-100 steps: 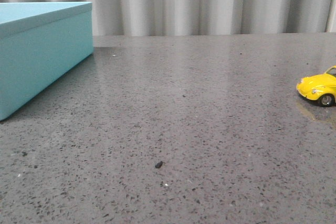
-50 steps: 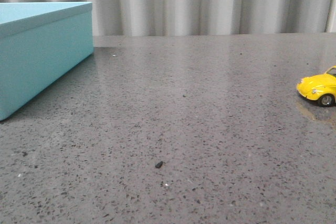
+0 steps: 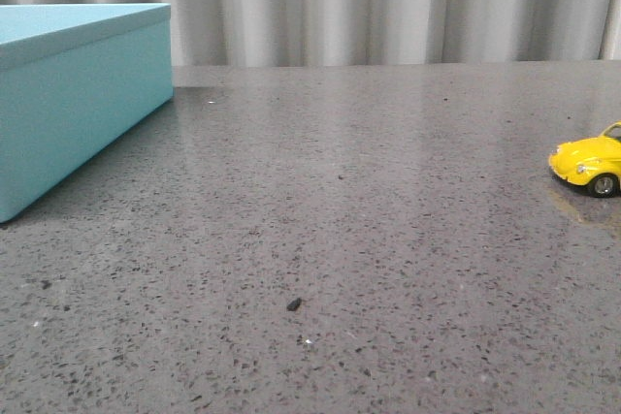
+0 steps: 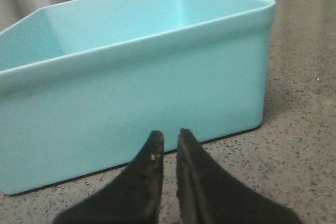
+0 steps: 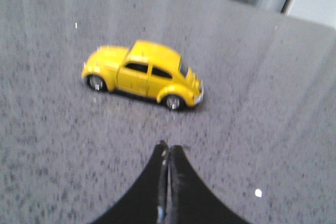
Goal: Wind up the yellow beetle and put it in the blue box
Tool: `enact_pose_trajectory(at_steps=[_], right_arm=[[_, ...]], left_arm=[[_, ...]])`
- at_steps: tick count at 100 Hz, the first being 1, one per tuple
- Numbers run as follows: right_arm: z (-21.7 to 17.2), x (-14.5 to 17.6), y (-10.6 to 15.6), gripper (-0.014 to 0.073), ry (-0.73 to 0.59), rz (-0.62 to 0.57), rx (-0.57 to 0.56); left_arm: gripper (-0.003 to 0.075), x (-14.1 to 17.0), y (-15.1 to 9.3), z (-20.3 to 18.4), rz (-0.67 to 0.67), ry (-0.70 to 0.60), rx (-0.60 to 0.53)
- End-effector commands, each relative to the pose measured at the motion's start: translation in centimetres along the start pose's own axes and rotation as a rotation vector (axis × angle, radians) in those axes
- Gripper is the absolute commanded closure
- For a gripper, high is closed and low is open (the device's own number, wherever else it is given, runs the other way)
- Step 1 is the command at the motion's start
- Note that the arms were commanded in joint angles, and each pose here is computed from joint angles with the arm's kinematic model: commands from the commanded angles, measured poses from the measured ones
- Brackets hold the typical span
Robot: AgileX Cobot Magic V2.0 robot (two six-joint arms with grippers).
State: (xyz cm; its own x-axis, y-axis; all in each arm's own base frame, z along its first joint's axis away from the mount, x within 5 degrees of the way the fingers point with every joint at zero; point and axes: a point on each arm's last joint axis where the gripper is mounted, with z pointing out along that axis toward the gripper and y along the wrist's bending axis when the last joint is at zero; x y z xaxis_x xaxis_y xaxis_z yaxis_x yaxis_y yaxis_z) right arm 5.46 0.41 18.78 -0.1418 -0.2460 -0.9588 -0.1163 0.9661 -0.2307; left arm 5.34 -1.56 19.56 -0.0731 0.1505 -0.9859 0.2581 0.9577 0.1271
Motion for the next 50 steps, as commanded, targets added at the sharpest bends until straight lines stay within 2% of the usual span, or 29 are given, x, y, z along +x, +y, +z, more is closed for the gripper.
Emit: enact_pose_trajectory(at_steps=[1,15,22,31,40,50], right_arm=[[0.0,-0.6,-0.1,0.0649,-0.14,0.03,0.029],[-0.1,-1.3,-0.2,0.0649,-0.217,0.153,0.029],[-0.2,-1.4,-0.3,0.0649,-0.233,0.224,0.024],[-0.1,-1.2,-0.2,0.0649,-0.212,0.259,0.011],[-0.1,-1.2,-0.1,0.0649,-0.212,0.301,0.004],[-0.2,-1.3,-0.2,0.0649,-0.223,0.365,-0.001]], left_arm=[[0.0682,0.1,0.2,-0.1,-0.014,-0.073,-0.031],[0.0682,0.1,0.2,-0.1,-0.023,-0.073,-0.029],[0.0682,0.1,0.1,-0.1,-0.087,-0.078,-0.019],[0.0682,-0.3,0.2,-0.1,-0.149,-0.116,-0.026],[0.0682,-0.8,0.5,-0.2,-0.25,-0.181,-0.044],[0.0682,-1.2,0.8,-0.3,-0.43,-0.231,-0.052]])
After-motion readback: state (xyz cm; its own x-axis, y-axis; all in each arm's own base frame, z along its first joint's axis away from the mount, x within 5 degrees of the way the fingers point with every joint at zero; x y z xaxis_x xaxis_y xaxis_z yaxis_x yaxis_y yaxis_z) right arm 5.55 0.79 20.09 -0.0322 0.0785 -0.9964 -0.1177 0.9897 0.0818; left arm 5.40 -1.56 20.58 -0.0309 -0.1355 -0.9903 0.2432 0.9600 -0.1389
